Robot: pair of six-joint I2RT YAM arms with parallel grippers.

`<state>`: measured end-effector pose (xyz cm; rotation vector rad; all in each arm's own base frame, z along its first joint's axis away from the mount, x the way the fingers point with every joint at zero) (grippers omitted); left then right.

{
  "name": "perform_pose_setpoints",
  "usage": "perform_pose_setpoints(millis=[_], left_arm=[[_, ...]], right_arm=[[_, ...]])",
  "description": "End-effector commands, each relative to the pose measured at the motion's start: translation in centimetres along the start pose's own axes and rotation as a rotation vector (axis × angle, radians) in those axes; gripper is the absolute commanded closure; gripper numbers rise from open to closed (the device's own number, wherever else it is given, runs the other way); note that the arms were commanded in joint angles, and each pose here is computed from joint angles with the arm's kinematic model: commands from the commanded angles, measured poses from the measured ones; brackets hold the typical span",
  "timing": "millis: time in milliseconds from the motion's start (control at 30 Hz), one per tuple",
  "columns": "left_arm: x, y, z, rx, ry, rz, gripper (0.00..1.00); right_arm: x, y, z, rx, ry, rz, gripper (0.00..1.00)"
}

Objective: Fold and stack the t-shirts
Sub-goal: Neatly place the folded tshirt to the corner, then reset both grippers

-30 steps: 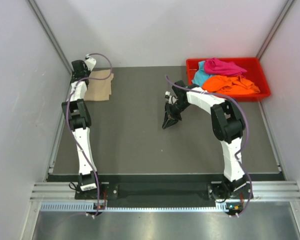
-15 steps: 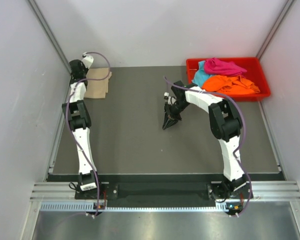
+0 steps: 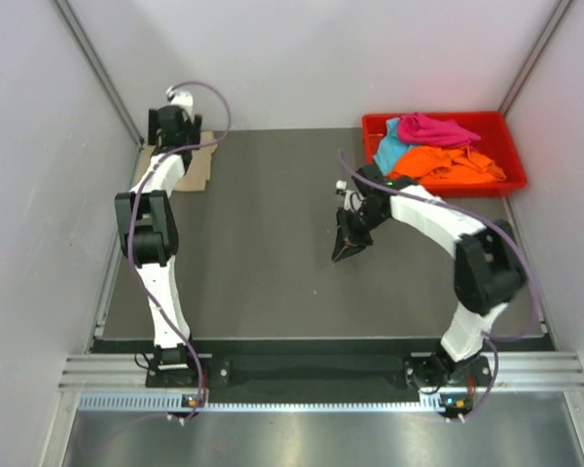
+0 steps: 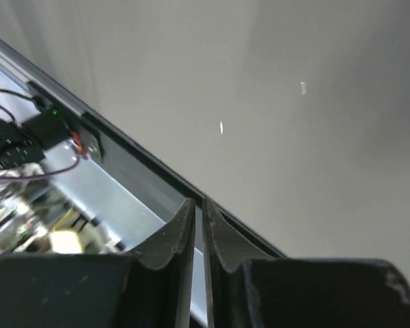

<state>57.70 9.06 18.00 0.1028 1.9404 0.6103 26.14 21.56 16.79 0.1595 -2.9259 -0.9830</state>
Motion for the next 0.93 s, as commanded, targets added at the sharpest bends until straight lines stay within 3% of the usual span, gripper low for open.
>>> perform_pose_setpoints(millis=[0,100,133,200,300,400,467,500,567,633,700,767,833,900], left_arm=[[-11.1,-5.6,-11.8,0.219,-0.261,-0.31,0.01],[-10.1,-11.1,-20.7,0.469,-0.229,-0.421,0.01],[-7.8,-11.7,-24.0,0.528,-0.189,-0.454,0.01],[-5.9,-14.1,-29.2,0.672,-0.125,-0.583,0.01],[-0.3,-14.9,-36.3,0.795,-0.001,-0.716,0.01],[6.2,-12.9,-42.1,0.861,0.118,-0.878,0.01],[8.9,-12.0,-43.9,0.872,0.193,-0.953,0.01],[8.8,-10.2,-45.6,0.908,0.139,-1.066,0.01],[12.5,-9.7,-46.2,0.87,0.201,-1.116,0.01],[13.5,-8.1,-47.3,0.888,0.119,-1.261,0.01],[14.9,-7.9,-47.6,0.858,0.177,-1.284,0.01],[14.4,-8.8,-48.3,0.969,0.237,-1.169,0.01],[14.0,-9.3,-48.7,1.061,0.209,-1.217,0.01],[13.3,-9.5,-49.0,1.179,0.132,-1.371,0.01]], right_arm=[[2.9,1.1,-4.7,0.011,-0.263,-0.097,0.9],[6.4,-0.8,-5.6,0.02,-0.393,-0.069,0.86],[7.7,-2.3,-4.6,0.026,-0.402,-0.042,0.84],[9.5,-2.8,-5.7,-0.011,-0.511,-0.019,0.74],[11.7,-4.8,-5.2,-0.02,-0.587,0.027,0.58],[13.0,-6.5,-4.5,-0.018,-0.636,0.067,0.48],[13.6,-7.4,-3.6,-0.041,-0.656,0.105,0.43],[13.8,-7.7,-3.2,-0.057,-0.657,0.121,0.4],[14.3,-8.1,-1.8,-0.14,-0.636,0.145,0.37],[14.7,-8.7,-0.5,-0.212,-0.646,0.159,0.32],[15.2,-8.7,0.0,-0.286,-0.65,0.187,0.26],[15.7,-9.0,0.9,-0.374,-0.652,0.193,0.24],[16.1,-9.2,1.2,-0.441,-0.681,0.173,0.22],[16.4,-8.9,0.8,-0.491,-0.715,0.142,0.01]])
Point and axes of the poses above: each gripper's point midway between its finger pads, its own z axis out along the fingers, its own y axis along the line the jaws close on, x = y × z, the point moved 8 cm from there along -z, back along the fingers, and after that the axes turned 5 degrees about z, right-handed, at the moved point
